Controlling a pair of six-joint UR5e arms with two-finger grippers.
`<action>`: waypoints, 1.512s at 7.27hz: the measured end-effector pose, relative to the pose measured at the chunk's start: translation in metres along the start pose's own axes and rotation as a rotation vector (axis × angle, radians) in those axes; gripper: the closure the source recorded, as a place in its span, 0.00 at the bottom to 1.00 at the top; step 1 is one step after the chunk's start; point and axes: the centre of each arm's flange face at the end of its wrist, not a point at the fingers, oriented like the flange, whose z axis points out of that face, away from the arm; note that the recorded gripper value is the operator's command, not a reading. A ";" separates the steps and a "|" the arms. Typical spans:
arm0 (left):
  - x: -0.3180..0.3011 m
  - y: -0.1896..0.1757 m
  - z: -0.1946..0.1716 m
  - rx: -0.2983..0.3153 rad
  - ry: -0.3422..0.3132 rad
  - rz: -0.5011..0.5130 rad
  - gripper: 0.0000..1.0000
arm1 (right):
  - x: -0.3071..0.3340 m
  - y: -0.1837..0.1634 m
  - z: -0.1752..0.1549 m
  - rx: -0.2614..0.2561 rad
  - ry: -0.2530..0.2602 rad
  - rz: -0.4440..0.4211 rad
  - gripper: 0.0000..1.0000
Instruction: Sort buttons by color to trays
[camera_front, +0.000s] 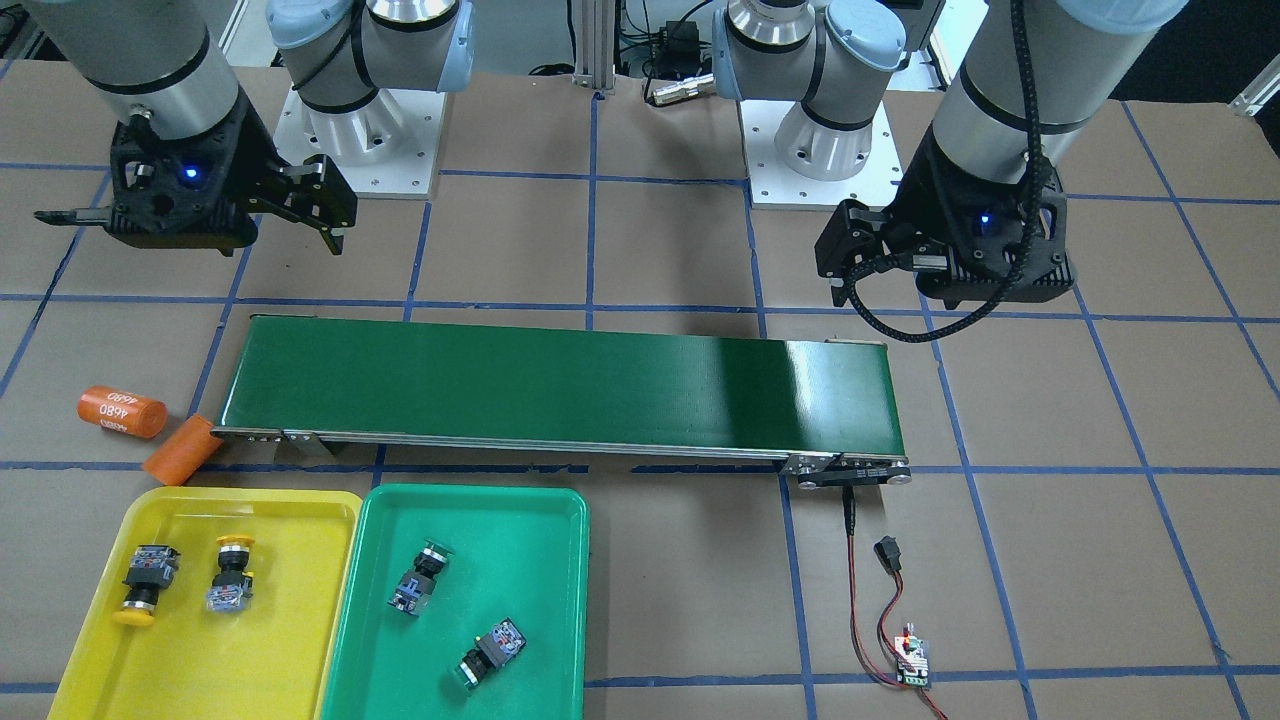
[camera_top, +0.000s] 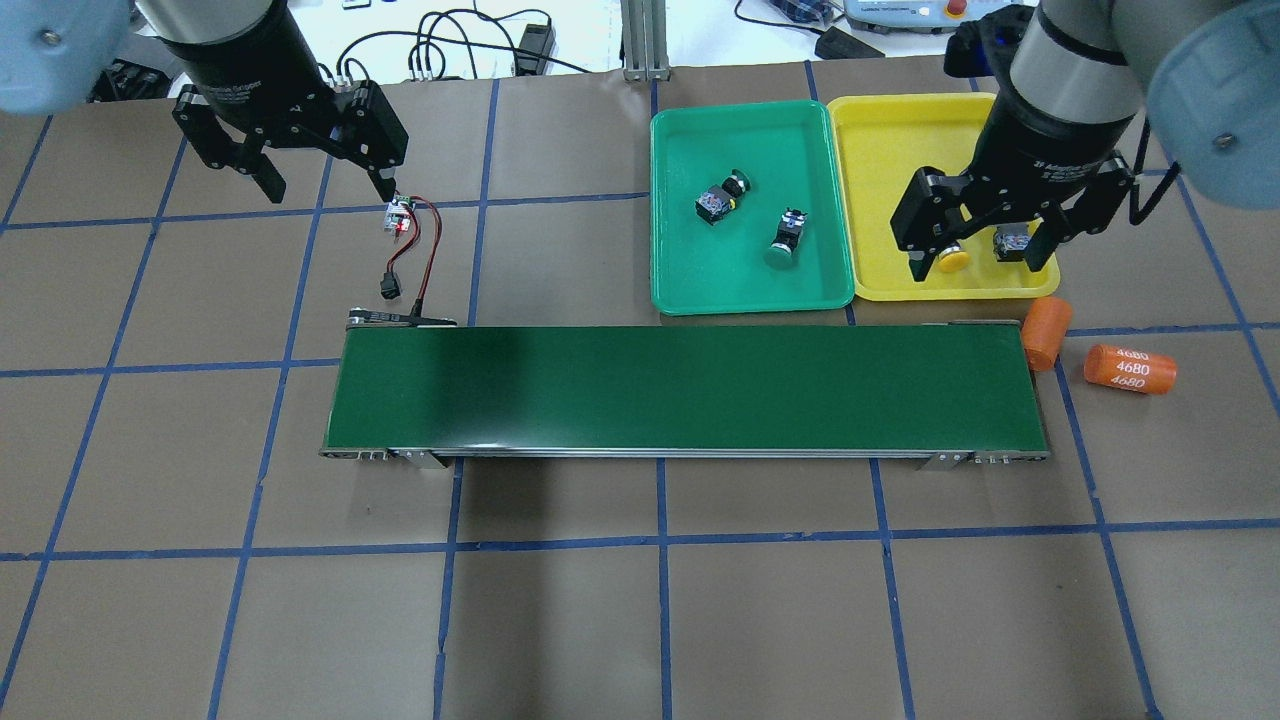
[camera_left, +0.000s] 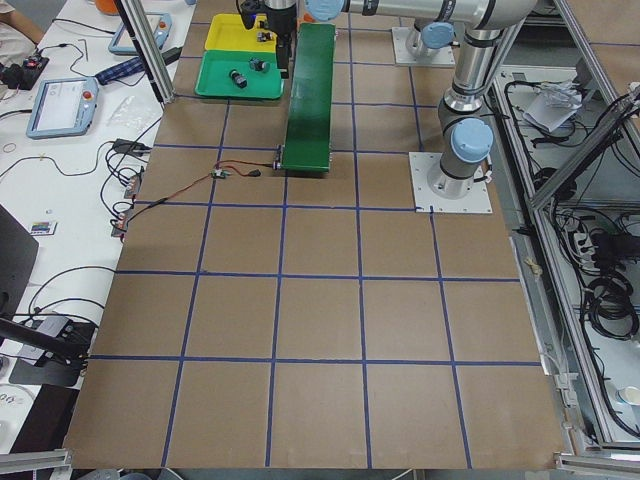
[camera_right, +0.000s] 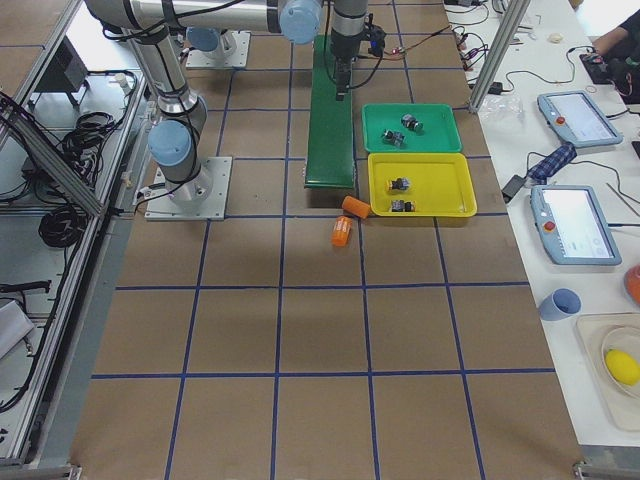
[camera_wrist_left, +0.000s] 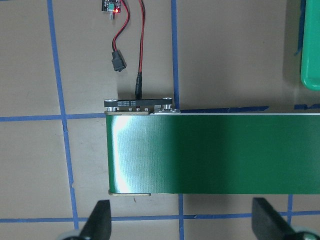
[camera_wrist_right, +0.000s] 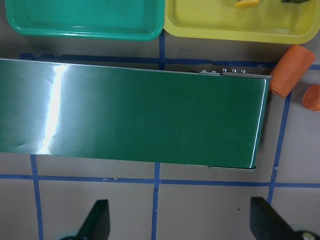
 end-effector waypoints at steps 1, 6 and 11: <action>0.000 0.000 0.000 0.001 0.000 0.000 0.00 | -0.002 0.001 0.005 -0.012 -0.001 -0.003 0.00; 0.000 0.000 -0.002 0.004 0.000 0.000 0.00 | 0.000 0.004 -0.013 0.026 0.020 0.000 0.00; 0.000 0.000 -0.002 0.003 0.000 -0.003 0.00 | -0.005 0.005 -0.016 0.034 0.011 0.001 0.00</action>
